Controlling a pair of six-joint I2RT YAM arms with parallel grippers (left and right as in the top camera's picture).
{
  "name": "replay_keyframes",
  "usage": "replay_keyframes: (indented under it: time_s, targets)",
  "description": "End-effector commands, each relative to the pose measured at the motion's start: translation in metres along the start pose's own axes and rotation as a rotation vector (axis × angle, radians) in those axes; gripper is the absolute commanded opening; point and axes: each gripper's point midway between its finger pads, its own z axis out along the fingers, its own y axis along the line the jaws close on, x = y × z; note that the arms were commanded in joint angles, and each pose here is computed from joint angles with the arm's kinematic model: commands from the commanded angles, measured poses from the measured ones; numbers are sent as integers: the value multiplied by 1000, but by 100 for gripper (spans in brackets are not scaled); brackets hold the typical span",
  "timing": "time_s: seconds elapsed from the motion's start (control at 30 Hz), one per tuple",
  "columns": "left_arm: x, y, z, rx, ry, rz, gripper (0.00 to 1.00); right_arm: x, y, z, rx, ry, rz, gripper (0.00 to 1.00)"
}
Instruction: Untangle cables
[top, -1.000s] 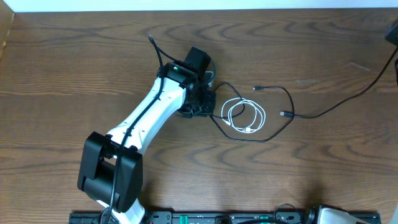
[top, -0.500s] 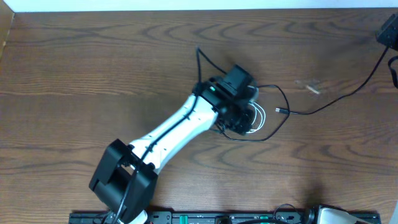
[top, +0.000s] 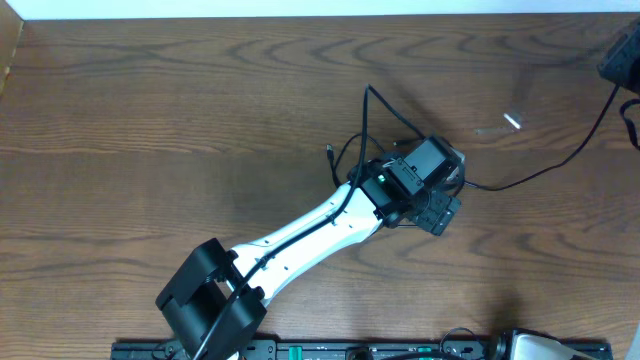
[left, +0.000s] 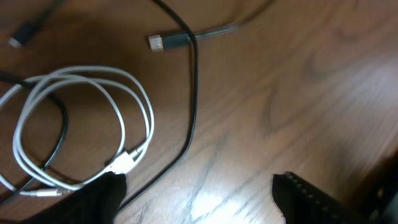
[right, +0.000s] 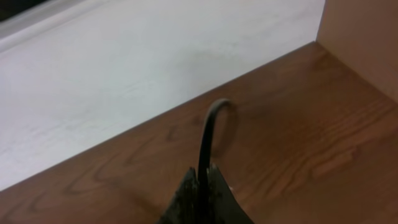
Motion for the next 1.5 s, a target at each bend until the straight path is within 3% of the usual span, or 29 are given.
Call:
replay_keyframes:
  time_s: [0.0, 0.23, 0.53, 0.87, 1.2, 1.4, 1.47]
  targets:
    - [-11, 10, 0, -43, -47, -69, 85, 0, 2, -5, -7, -1, 8, 1]
    - [-23, 12, 3, -32, -91, -86, 85, 5, 0, -5, 0, 20, 7, 1]
    - [1, 11, 45, -27, 6, -80, 85, 10, -1, -5, 7, 40, 6, 1]
    - [5, -14, 75, 28, -5, -34, 85, 13, -2, -5, 10, 51, 5, 1]
    - [36, 2, 114, -33, 85, -29, 84, 14, -2, -5, 12, 57, 5, 1]
    - [50, 8, 124, -50, 132, -26, 72, 15, -3, -5, 13, 62, 5, 1]
    - [52, 8, 123, -52, 142, -25, 60, 15, -3, -5, 13, 60, 5, 1]
